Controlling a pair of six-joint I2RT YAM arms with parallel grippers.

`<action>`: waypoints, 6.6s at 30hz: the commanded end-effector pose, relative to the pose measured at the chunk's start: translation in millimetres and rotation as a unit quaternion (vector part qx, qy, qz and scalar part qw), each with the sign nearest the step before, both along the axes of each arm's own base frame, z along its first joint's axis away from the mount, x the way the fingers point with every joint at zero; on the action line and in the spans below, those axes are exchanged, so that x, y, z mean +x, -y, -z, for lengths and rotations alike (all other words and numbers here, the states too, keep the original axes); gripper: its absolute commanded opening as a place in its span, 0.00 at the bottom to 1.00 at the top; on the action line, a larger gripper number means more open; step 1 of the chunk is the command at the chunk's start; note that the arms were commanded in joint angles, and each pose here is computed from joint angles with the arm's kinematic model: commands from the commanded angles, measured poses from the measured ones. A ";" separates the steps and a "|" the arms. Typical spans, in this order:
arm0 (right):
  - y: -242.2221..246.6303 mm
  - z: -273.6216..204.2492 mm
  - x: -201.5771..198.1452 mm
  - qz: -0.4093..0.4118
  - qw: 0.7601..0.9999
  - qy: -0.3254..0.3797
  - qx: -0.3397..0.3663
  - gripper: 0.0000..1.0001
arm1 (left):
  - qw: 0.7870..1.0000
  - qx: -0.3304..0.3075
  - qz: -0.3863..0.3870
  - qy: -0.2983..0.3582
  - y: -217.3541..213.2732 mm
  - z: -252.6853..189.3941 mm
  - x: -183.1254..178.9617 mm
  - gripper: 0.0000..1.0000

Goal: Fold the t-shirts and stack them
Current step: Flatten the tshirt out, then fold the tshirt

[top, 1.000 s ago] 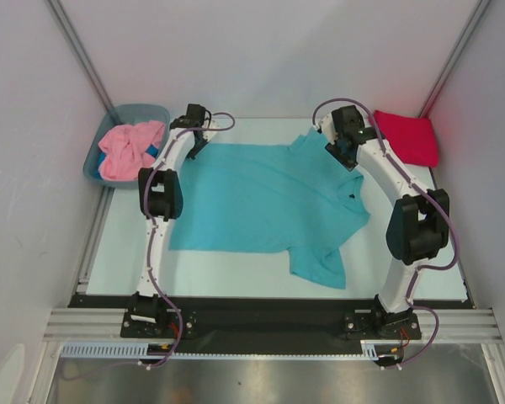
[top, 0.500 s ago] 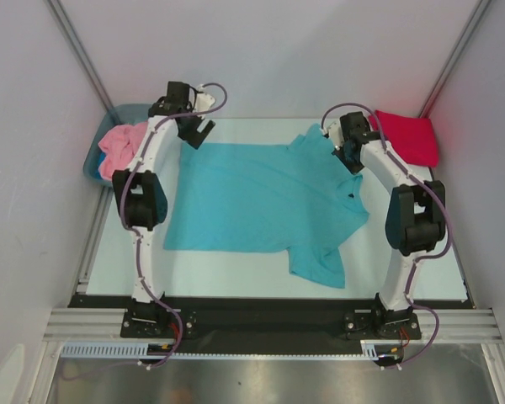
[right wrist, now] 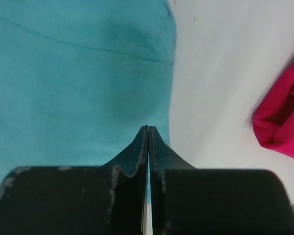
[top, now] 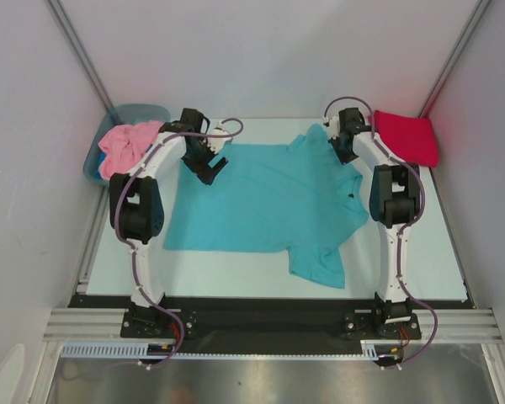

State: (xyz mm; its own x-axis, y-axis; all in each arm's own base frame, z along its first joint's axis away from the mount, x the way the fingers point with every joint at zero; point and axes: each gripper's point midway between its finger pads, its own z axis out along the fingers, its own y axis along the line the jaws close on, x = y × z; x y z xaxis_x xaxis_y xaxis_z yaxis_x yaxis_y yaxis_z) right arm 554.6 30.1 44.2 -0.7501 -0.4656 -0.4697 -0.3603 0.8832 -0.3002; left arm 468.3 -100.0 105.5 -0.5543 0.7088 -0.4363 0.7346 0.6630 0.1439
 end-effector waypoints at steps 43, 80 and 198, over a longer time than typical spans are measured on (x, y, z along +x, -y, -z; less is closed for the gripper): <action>49.9 11.3 63.6 0.066 0.991 0.086 -0.084 0.07 | 0.999 0.035 0.022 -0.004 -7.2 -44.9 -30.3 1.00; -57.4 -33.6 -318.8 -0.436 0.868 0.025 -0.236 0.65 | 0.915 0.180 0.254 0.257 -35.0 -26.9 -110.8 1.00; -50.4 -56.2 -266.1 -0.403 0.852 0.096 -0.319 0.73 | 0.872 0.077 0.453 0.170 -55.4 72.0 -202.1 0.76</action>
